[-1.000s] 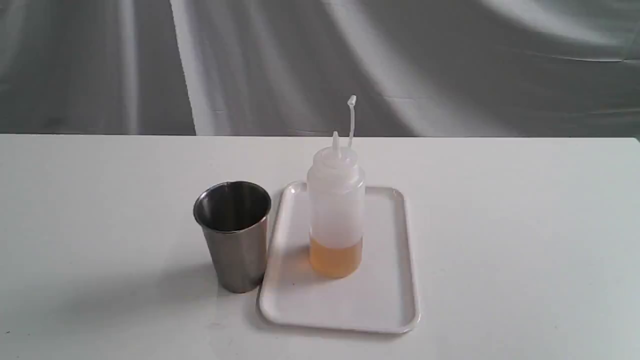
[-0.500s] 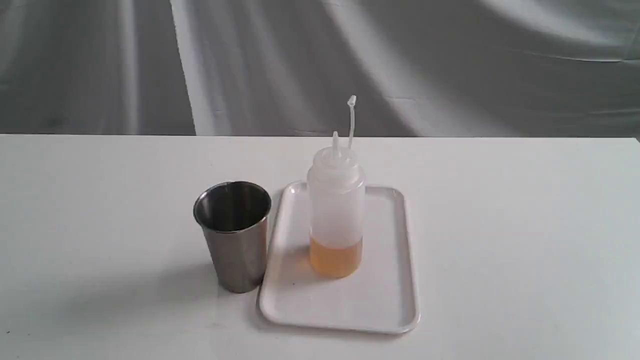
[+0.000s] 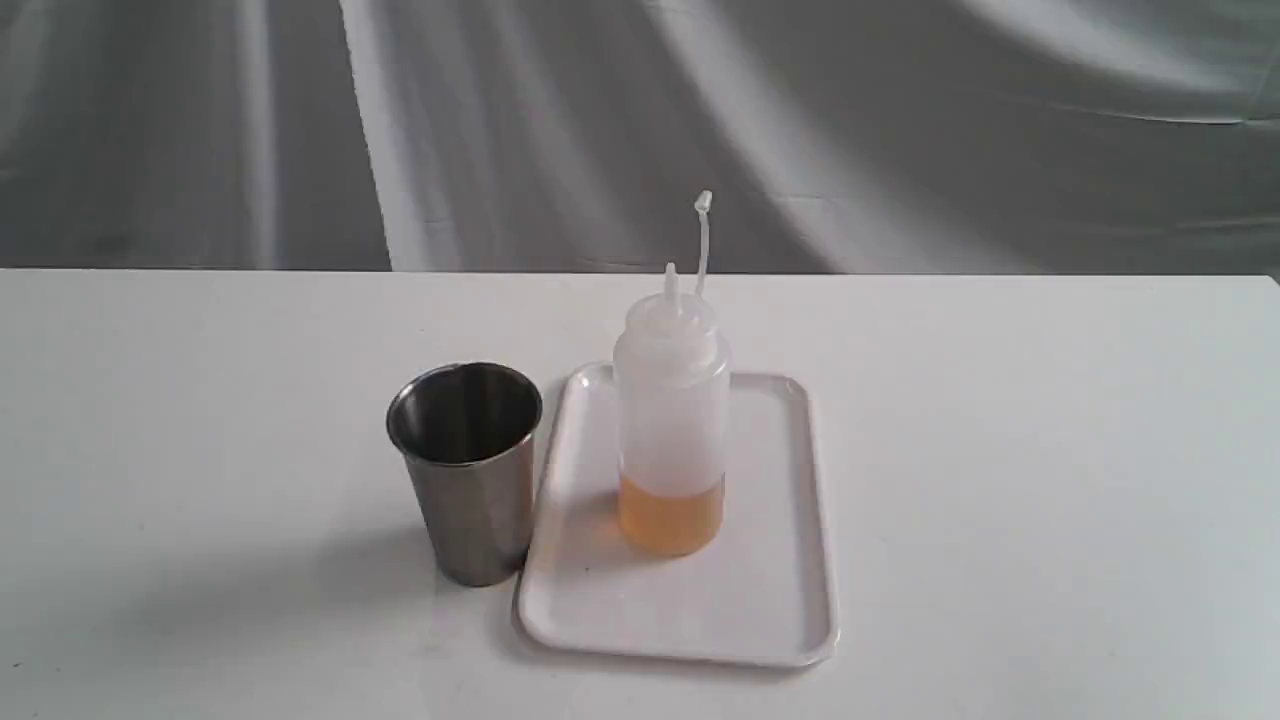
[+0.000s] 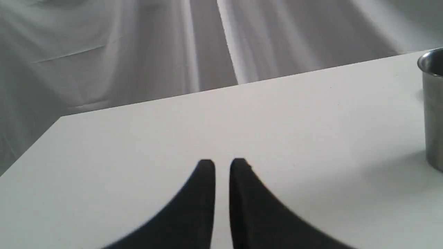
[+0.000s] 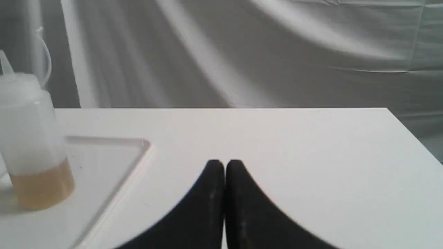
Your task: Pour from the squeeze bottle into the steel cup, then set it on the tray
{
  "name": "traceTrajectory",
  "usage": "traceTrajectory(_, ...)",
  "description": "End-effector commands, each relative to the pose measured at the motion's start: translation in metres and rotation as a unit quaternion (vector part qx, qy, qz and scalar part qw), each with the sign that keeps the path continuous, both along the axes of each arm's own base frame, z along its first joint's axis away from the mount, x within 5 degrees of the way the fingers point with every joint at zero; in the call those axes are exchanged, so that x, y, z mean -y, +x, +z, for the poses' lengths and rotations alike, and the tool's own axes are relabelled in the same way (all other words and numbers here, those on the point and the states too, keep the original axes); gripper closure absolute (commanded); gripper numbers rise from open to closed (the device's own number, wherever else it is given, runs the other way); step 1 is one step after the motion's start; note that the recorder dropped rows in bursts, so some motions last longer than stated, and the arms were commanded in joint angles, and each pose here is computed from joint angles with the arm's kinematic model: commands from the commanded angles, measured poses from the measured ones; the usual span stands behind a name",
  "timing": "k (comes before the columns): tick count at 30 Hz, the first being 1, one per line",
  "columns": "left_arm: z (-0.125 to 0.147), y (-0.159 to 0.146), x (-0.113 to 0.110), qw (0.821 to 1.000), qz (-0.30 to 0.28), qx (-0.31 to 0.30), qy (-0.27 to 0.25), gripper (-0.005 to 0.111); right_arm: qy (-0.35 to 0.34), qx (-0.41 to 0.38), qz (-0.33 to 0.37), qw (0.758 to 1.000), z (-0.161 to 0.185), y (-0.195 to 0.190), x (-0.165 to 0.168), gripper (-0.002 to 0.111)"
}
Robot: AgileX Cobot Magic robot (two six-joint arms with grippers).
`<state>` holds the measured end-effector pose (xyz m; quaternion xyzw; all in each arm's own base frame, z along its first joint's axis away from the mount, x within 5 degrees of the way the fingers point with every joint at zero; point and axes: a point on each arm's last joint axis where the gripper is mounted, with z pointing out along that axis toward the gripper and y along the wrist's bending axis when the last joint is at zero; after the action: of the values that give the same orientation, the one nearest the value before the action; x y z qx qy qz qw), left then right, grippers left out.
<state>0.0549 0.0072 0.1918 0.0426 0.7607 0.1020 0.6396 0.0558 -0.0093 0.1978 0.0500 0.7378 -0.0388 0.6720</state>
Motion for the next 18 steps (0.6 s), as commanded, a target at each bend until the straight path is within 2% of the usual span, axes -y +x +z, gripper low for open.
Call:
traceTrajectory(1,0.0,0.0002,0.0001,1.0,0.0,0.007,-0.003,0.098,-0.016,-0.035,-0.024,0.999,-0.007,-0.0018,0.0038,0.108)
traceTrajectory(9,0.0,0.0002,0.0001,1.0,0.0,0.007,-0.002,0.098,-0.01,-0.065,-0.073,0.995,-0.0122,-0.0045,0.0096,0.108)
traceTrajectory(18,0.0,0.0002,0.0001,1.0,0.0,0.007,-0.003,0.098,-0.005,-0.077,-0.077,0.994,-0.0144,-0.0052,0.0101,0.108)
